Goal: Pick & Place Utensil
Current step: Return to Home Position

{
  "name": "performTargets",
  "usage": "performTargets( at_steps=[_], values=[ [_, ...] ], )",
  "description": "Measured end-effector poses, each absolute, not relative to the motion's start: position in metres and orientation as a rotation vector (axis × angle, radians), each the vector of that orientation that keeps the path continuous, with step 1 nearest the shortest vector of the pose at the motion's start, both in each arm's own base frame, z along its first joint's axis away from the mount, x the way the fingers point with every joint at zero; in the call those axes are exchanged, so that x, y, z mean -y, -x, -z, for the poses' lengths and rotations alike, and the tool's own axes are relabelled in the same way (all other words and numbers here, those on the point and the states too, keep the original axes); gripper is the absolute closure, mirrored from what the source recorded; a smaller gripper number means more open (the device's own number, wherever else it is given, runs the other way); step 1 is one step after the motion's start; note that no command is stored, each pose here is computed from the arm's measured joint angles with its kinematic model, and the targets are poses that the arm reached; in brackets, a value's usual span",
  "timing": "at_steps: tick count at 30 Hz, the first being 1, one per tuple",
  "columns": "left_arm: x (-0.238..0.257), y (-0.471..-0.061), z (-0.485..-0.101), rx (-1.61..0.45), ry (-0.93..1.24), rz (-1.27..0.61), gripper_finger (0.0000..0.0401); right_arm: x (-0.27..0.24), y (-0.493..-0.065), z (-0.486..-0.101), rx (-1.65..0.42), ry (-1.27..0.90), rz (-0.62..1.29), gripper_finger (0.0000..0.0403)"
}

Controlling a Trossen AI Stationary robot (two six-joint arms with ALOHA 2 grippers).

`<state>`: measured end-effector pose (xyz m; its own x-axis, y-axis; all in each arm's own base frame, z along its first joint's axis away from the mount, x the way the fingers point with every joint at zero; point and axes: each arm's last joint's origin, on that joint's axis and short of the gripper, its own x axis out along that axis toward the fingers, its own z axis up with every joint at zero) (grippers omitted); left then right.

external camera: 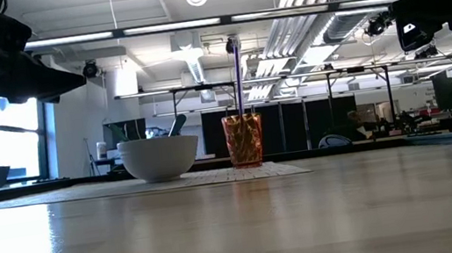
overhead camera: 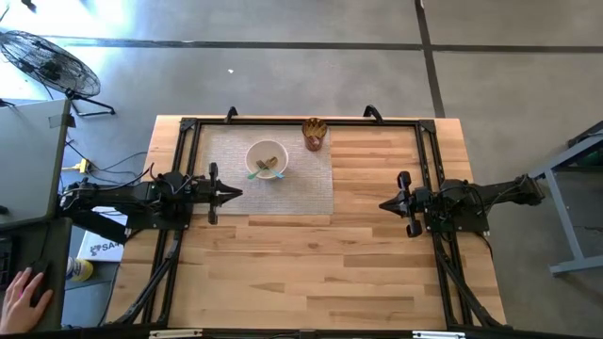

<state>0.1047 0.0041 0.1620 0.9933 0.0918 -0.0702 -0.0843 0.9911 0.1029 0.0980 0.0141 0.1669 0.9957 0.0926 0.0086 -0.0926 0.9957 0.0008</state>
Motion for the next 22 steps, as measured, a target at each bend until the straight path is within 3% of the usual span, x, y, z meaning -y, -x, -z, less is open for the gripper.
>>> performTargets(
  at_steps=[22],
  values=[
    [-0.004, -0.1047, -0.162, -0.075, -0.1, -0.086, 0.0377, -0.0141, -0.098, -0.1669, 0.009, -0.001, -0.093, 0.0398]
  ],
)
